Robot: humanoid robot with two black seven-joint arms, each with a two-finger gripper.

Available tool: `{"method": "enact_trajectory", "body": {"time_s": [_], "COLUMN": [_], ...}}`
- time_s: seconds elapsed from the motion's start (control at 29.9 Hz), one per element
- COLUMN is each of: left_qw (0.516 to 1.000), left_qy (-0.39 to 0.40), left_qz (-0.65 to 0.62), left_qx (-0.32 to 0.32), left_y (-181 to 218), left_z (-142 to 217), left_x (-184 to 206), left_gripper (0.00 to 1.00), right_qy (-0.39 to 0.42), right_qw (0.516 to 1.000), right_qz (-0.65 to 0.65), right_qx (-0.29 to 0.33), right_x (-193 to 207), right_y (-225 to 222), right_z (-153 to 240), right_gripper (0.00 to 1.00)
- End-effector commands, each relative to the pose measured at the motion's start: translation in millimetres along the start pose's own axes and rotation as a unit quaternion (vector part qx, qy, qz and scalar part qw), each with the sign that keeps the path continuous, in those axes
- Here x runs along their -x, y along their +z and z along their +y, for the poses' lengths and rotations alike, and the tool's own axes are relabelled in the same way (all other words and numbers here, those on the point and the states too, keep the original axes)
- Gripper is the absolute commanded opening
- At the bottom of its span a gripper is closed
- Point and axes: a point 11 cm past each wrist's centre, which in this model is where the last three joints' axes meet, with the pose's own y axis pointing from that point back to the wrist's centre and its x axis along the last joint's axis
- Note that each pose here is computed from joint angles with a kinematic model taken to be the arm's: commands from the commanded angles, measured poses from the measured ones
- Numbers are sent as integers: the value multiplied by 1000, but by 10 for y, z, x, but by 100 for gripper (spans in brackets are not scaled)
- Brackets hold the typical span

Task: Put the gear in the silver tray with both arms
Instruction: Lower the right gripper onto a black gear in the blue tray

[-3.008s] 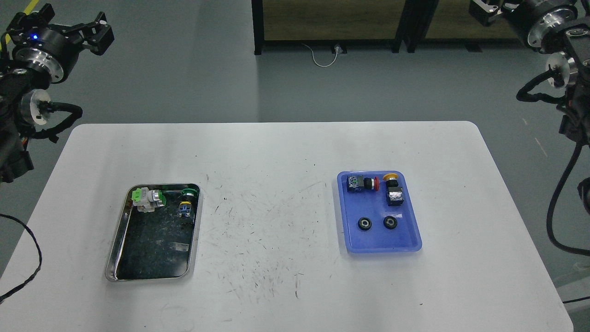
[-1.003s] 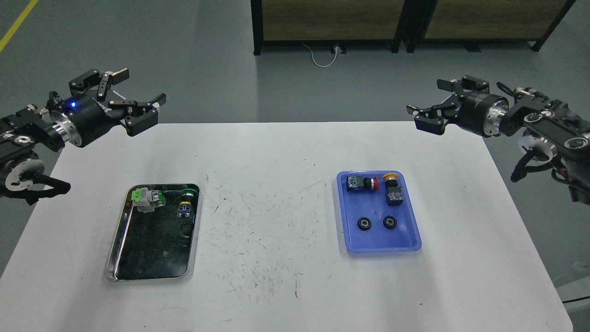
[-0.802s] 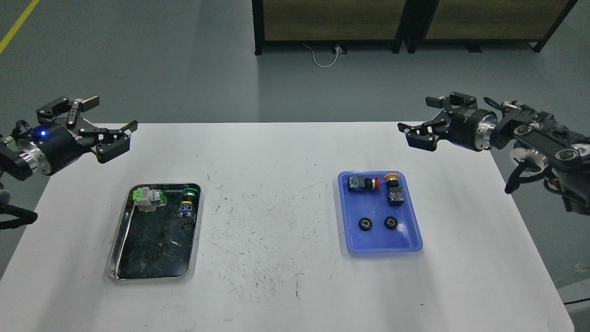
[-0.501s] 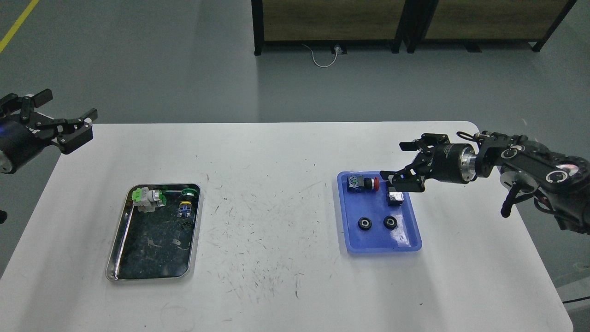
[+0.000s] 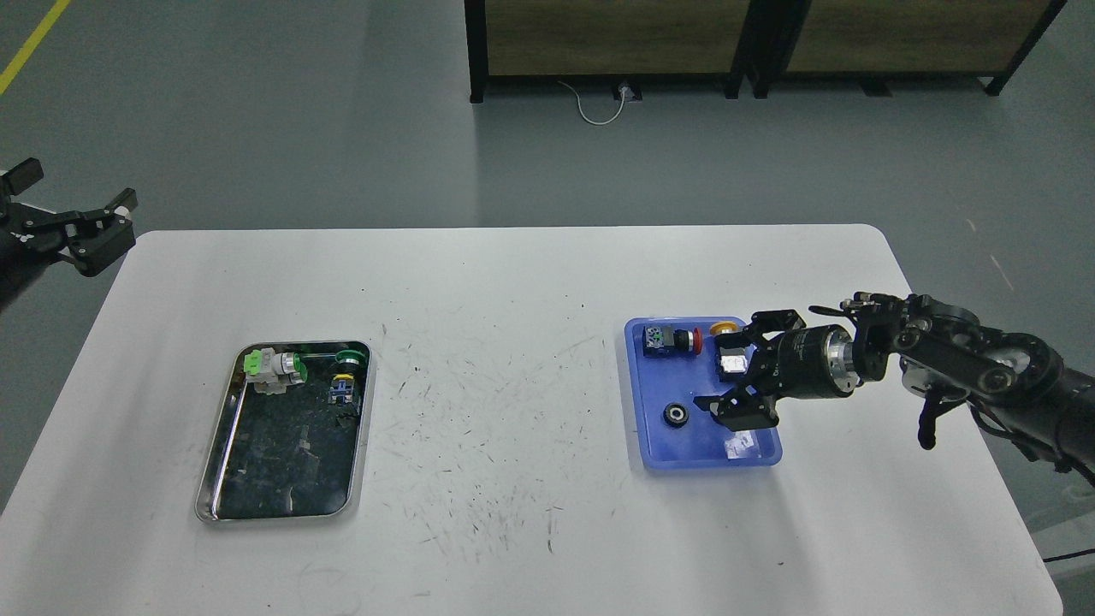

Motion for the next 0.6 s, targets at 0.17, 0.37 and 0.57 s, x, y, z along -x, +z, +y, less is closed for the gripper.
{"method": "enact_trajectory", "body": {"time_s": [0.17, 0.37, 0.57], "left_qw": [1000, 1000, 1000], "left_qy": [0, 3, 1], "left_qz": [0, 0, 1], "left_qx": [-11, -15, -16], "left_y": [-94, -129, -145], "left_z": [27, 44, 44], "left_x": [21, 10, 25], "left_gripper": [99, 99, 99], "right_qy": [-10, -18, -11], "right_qw": [999, 998, 998], "right_qz": [-21, -23, -25], "right_qx": [44, 57, 50], "right_x": [143, 236, 223], "right_y": [337, 471, 434], "right_z": [32, 12, -21], "right_gripper": [99, 97, 96]}}
